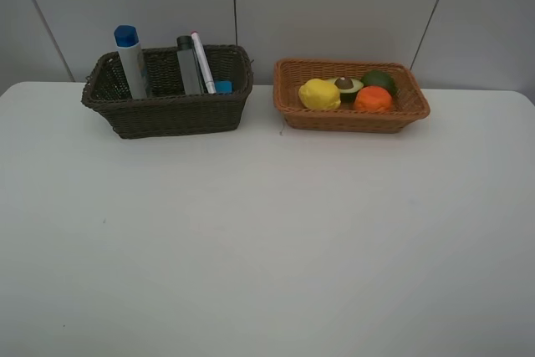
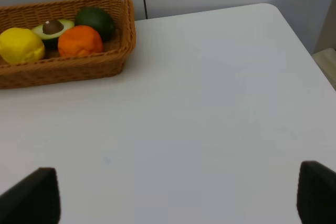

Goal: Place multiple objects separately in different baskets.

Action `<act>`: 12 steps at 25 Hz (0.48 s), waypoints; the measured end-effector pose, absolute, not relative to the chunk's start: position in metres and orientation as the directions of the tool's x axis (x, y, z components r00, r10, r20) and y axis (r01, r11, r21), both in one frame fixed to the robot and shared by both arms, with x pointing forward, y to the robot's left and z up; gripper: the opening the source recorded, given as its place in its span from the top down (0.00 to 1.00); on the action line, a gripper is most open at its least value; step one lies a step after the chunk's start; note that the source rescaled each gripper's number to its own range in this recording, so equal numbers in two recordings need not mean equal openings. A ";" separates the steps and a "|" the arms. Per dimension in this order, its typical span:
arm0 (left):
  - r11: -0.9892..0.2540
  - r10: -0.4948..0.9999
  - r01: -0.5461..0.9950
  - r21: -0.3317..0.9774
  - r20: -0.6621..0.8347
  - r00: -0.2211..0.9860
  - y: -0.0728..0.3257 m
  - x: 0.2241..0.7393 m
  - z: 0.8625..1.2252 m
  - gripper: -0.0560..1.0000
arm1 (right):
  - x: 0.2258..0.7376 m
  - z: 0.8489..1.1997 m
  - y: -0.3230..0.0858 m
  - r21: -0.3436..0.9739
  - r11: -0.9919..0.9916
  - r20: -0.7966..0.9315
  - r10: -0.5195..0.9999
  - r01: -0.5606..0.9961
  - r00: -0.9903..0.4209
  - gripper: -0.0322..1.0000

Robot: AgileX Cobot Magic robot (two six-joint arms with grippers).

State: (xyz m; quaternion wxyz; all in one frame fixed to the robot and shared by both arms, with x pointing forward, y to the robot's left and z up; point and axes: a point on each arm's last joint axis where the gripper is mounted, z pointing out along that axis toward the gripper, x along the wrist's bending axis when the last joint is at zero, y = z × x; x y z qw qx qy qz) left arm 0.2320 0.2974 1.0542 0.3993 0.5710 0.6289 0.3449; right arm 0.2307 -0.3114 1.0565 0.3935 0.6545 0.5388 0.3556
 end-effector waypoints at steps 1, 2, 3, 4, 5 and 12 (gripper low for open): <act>0.110 0.994 0.443 0.890 -0.108 -0.029 0.297 0.232 1.054 0.00 | 0.231 1.057 -0.311 0.898 -0.110 0.041 0.985 0.425 0.166 0.01; 0.110 0.994 0.443 0.890 -0.108 -0.029 0.297 0.232 1.054 0.00 | 0.231 1.057 -0.311 0.898 -0.110 0.041 0.985 0.425 0.166 0.01; 0.110 0.994 0.443 0.890 -0.108 -0.029 0.297 0.232 1.054 0.00 | 0.231 1.057 -0.311 0.898 -0.110 0.041 0.985 0.425 0.166 0.01; 0.110 0.994 0.443 0.890 -0.108 -0.029 0.297 0.232 1.054 0.00 | 0.231 1.057 -0.311 0.898 -0.110 0.042 0.985 0.425 0.166 0.01; 0.110 0.994 0.443 0.890 -0.108 -0.029 0.297 0.232 1.054 0.00 | 0.231 1.057 -0.311 0.898 -0.111 0.043 0.985 0.425 0.165 0.01; 0.110 0.994 0.443 0.890 -0.108 -0.029 0.297 0.232 1.054 0.00 | 0.231 1.057 -0.311 0.898 -0.111 0.043 0.985 0.425 0.165 0.01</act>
